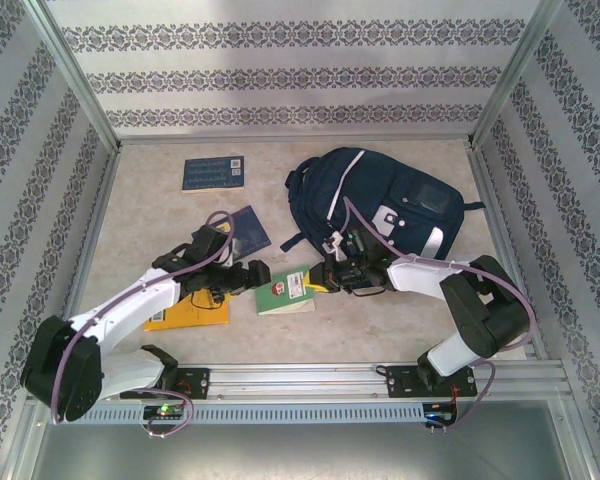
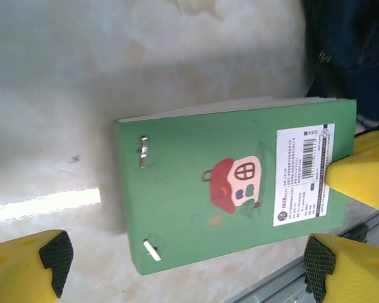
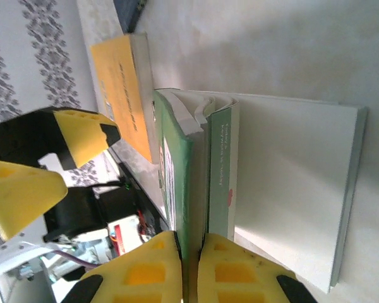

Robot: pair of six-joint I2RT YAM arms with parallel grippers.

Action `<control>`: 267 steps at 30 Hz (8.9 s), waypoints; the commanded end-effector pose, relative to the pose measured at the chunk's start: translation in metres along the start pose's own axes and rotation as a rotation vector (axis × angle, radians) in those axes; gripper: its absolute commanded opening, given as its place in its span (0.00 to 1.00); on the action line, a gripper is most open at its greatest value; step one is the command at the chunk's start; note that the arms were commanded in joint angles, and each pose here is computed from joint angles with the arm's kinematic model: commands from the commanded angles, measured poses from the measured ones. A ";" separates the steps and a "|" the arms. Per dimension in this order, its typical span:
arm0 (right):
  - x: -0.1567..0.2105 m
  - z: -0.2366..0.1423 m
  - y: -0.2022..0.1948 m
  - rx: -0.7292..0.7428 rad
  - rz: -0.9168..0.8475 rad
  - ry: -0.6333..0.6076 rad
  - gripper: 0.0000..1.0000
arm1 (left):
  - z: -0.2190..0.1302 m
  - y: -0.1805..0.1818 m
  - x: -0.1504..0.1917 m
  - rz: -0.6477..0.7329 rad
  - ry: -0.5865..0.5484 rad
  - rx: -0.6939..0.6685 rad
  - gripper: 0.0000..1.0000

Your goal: Pack books, pencil case, and school supplies into a backpack

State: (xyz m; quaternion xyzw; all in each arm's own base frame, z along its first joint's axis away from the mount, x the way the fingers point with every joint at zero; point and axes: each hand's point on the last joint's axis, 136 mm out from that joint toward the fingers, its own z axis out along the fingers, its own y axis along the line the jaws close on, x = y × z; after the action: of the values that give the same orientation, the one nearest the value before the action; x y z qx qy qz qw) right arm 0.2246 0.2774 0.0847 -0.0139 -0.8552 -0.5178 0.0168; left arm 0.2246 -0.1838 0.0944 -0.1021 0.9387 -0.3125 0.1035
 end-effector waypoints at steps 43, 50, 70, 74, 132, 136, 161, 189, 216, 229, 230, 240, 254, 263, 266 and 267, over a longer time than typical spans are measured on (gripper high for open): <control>-0.019 -0.008 0.032 -0.221 -0.014 -0.104 0.44 | -0.019 -0.081 -0.029 -0.049 -0.080 0.510 0.00; -0.018 -0.013 0.052 -0.255 -0.052 -0.122 0.76 | -0.063 -0.107 -0.037 0.020 -0.199 0.590 0.00; -0.011 -0.015 0.122 -0.382 -0.141 -0.115 0.28 | -0.070 -0.106 -0.031 0.019 -0.205 0.603 0.19; -0.009 -0.015 0.125 -0.386 -0.155 -0.103 0.22 | -0.070 -0.106 -0.031 0.020 -0.200 0.605 0.38; -0.031 -0.075 0.063 0.129 -0.280 -0.341 0.66 | -0.095 -0.105 -0.039 0.101 -0.252 0.560 0.00; -0.060 -0.110 0.040 0.457 -0.330 -0.497 0.63 | -0.106 -0.090 -0.052 0.104 -0.308 0.402 0.00; -0.257 -0.083 0.014 0.421 -0.008 -0.565 0.37 | -0.123 -0.054 -0.089 0.111 -0.383 0.229 0.00; -0.166 -0.143 0.108 0.049 -0.211 -0.485 0.00 | -0.123 -0.067 -0.127 0.011 -0.380 0.245 0.00; -0.077 -0.198 0.205 -0.312 -0.449 -0.473 0.00 | -0.060 -0.209 -0.171 0.139 -0.132 0.691 0.00; -0.078 -0.208 0.228 -0.373 -0.466 -0.472 0.00 | 0.043 -0.243 -0.130 0.109 0.076 0.729 0.00; -0.079 -0.209 0.229 -0.375 -0.467 -0.475 0.00 | 0.050 -0.245 -0.130 0.102 0.083 0.742 0.00; -0.086 -0.208 0.226 -0.363 -0.448 -0.483 0.00 | 0.132 -0.268 -0.096 0.118 0.203 0.651 0.30; -0.095 -0.219 0.198 -0.251 -0.420 -0.581 0.00 | 0.055 -0.234 -0.134 0.120 0.023 0.550 1.00; -0.098 -0.220 0.181 -0.161 -0.411 -0.623 0.00 | -0.001 -0.207 -0.152 0.077 -0.054 0.573 1.00; -0.101 -0.221 0.170 -0.098 -0.399 -0.644 0.00 | -0.021 -0.193 -0.153 0.057 -0.078 0.592 1.00; -0.102 -0.220 0.166 -0.083 -0.392 -0.648 0.00 | -0.027 -0.191 -0.153 0.060 -0.083 0.602 1.00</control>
State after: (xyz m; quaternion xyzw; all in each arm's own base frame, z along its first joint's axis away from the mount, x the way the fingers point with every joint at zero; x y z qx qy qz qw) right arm 0.3291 0.1727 0.3012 -0.0355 -0.7869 -0.5517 -0.2741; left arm 0.3929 -0.2971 0.2158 -0.0686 0.8237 -0.5433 0.1474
